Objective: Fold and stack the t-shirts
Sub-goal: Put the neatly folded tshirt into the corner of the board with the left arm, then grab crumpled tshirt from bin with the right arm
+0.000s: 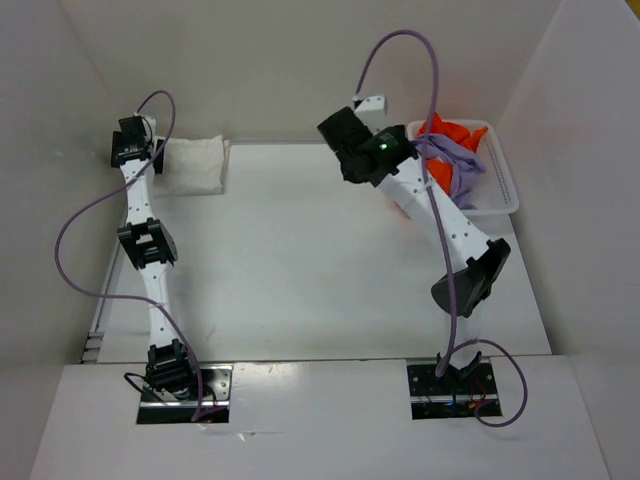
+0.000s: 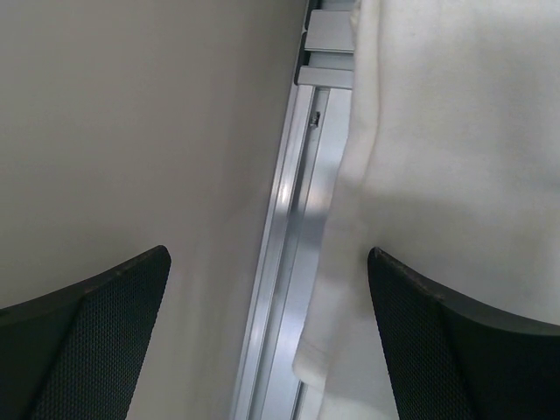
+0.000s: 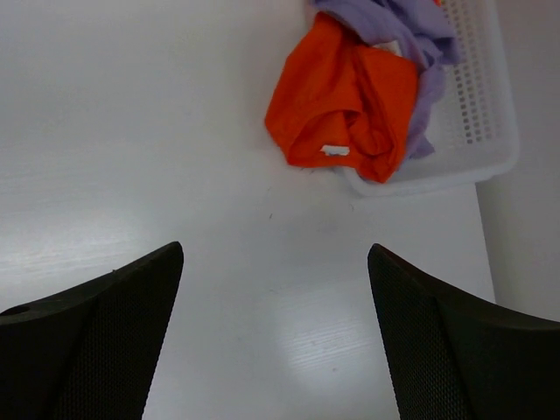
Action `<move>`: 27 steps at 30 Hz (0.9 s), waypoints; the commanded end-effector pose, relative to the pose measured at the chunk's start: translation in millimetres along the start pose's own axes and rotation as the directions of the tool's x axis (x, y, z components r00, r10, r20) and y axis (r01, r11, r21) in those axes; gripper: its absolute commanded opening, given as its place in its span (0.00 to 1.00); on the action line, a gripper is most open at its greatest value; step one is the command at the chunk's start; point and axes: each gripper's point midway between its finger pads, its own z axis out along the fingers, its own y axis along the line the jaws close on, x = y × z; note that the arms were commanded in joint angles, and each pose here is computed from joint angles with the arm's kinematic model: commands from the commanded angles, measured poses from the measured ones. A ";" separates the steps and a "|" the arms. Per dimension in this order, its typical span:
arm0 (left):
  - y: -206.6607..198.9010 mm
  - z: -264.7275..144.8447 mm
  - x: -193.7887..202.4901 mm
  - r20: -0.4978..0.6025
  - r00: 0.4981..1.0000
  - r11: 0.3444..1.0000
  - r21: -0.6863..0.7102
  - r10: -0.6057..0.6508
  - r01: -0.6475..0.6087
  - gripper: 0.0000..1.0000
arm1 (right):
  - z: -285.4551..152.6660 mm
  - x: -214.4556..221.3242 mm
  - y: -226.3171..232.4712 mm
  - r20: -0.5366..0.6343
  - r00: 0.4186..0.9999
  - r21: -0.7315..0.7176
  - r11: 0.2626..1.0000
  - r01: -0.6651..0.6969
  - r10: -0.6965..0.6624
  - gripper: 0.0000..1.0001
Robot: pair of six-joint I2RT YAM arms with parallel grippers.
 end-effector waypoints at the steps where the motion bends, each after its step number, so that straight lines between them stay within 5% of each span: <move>1: 55.5 -59.9 -66.9 0.141 0.987 0.993 -0.085 -0.073 0.086 1.00 | 4.5 -15.8 -65.4 0.033 0.991 0.123 0.983 -0.136 0.133 0.91; 9: 62.2 -170.8 -130.0 0.254 0.944 0.975 0.132 -0.210 0.181 1.00 | 65.6 -10.1 -126.0 -0.036 0.952 0.187 0.938 -0.292 0.304 0.93; 13: 29.2 -277.3 -170.7 0.343 0.913 0.928 0.361 -0.223 0.091 1.00 | 96.6 -8.0 -143.5 -0.036 0.910 0.113 0.907 -0.406 0.412 0.93; 17: -72.3 -376.3 -178.8 0.385 0.894 0.611 0.772 -0.228 -0.176 1.00 | 125.1 24.5 -139.4 -0.117 0.898 0.054 0.905 -0.421 0.425 0.93; 19: -122.4 -407.7 -165.1 0.376 0.912 0.497 0.830 -0.162 -0.253 1.00 | 132.8 34.4 -140.9 -0.130 0.900 0.067 0.910 -0.410 0.416 0.93; 22: -182.9 -440.9 -142.1 0.422 0.906 0.391 0.839 -0.026 -0.379 1.00 | 153.4 47.3 -137.8 -0.141 0.903 0.088 0.913 -0.398 0.407 0.93; 25: -226.2 -447.2 -125.1 0.461 0.885 0.345 0.822 0.063 -0.452 1.00 | 176.5 56.5 -130.3 -0.163 0.898 0.089 0.913 -0.399 0.408 0.93; 26: -239.5 -438.5 -95.6 0.378 0.920 0.332 0.859 0.100 -0.389 1.00 | 182.7 54.9 -133.9 -0.157 0.895 0.097 0.908 -0.407 0.418 0.93; 27: -247.9 -435.1 -107.1 0.439 0.897 0.356 0.831 0.054 -0.428 1.00 | 188.6 55.9 -131.3 -0.157 0.895 0.097 0.908 -0.407 0.418 0.93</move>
